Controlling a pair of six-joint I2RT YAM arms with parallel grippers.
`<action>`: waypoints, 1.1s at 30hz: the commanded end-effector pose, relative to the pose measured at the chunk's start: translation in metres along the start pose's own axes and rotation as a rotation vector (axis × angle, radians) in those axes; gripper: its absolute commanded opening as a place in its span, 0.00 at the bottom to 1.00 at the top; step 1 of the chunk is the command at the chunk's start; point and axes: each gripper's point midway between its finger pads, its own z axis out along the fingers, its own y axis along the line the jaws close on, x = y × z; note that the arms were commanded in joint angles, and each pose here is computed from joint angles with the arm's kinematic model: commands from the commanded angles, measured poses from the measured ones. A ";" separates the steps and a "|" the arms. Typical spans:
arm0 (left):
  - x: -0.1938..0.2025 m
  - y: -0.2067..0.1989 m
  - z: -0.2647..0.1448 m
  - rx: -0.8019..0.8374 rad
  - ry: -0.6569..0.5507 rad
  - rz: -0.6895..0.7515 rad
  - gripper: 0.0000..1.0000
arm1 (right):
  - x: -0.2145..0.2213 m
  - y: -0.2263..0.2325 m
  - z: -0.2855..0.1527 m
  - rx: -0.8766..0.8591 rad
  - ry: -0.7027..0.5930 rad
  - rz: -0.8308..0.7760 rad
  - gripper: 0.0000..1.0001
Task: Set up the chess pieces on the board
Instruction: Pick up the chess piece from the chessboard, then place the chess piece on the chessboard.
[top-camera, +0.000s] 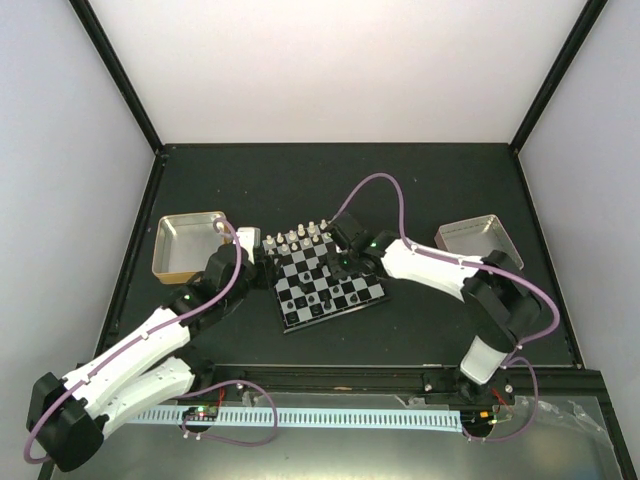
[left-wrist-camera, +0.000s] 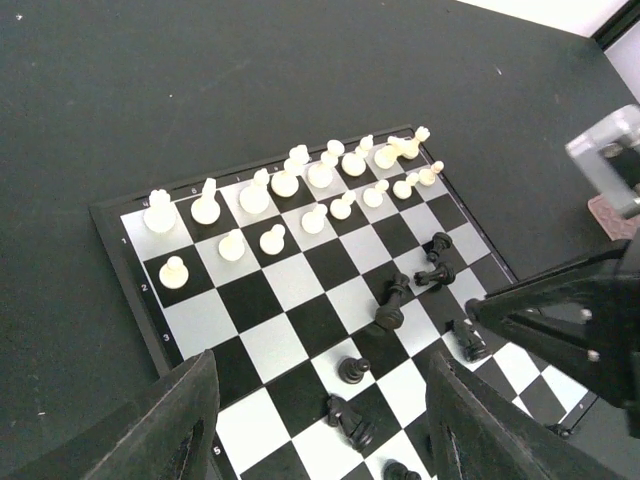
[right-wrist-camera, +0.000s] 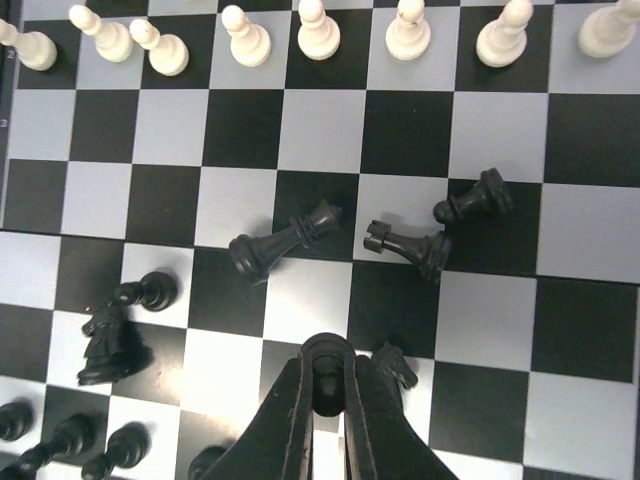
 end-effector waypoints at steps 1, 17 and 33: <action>-0.001 0.000 -0.002 0.009 -0.001 -0.010 0.59 | 0.004 -0.004 -0.015 0.002 -0.030 0.011 0.05; 0.005 -0.001 0.001 0.022 0.015 -0.019 0.59 | 0.059 -0.015 -0.018 0.002 0.159 -0.018 0.05; 0.009 0.003 0.002 0.011 0.022 -0.020 0.59 | 0.058 -0.007 -0.002 -0.020 0.182 -0.033 0.17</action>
